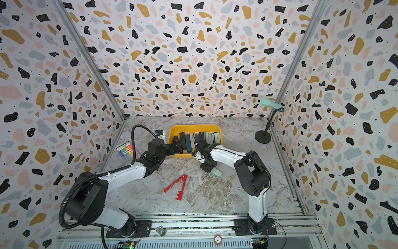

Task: Put the pruning pliers into the storage box
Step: Pick up the pruning pliers from the center of the board.

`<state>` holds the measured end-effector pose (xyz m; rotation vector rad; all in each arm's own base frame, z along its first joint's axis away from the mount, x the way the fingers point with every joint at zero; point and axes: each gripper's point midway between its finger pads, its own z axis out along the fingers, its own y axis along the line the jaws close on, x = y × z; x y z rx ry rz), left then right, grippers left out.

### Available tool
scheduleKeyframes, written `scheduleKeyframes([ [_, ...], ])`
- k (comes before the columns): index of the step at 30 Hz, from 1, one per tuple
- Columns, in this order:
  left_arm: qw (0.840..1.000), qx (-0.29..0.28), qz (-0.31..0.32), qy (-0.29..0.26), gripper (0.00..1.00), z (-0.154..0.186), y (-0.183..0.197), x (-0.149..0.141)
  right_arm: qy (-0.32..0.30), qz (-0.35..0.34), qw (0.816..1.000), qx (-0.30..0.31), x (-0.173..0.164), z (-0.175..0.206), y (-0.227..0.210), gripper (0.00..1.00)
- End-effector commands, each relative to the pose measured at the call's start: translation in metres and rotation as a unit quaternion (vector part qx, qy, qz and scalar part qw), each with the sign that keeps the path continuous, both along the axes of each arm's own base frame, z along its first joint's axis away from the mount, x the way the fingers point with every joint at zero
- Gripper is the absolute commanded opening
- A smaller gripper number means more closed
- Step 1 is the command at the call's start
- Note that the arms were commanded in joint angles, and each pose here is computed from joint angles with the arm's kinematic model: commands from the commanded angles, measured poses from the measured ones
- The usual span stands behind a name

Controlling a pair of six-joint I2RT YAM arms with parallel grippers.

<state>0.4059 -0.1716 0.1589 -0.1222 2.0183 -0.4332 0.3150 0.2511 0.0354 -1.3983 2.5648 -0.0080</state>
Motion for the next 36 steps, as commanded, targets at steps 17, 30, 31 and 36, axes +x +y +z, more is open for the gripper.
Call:
scheduleKeyframes([
  [17, 0.999, 0.004, 0.038, -0.015, 0.99, 0.016, 0.023, -0.016, -0.028, 0.025, 0.998, 0.048, -0.013, 0.014, 0.033, 0.59],
  [30, 0.999, 0.001, 0.048, -0.019, 0.99, 0.019, 0.029, -0.021, 0.036, 0.038, 0.996, 0.076, -0.050, -0.007, 0.016, 0.60],
  [31, 0.999, 0.001, 0.049, -0.018, 1.00, 0.019, 0.030, -0.021, 0.043, 0.037, 0.996, 0.075, -0.053, -0.013, 0.015, 0.60],
  [36, 0.999, 0.004, 0.050, -0.017, 0.99, 0.018, 0.031, -0.023, 0.040, 0.023, 0.997, 0.058, -0.050, -0.030, 0.008, 0.61],
])
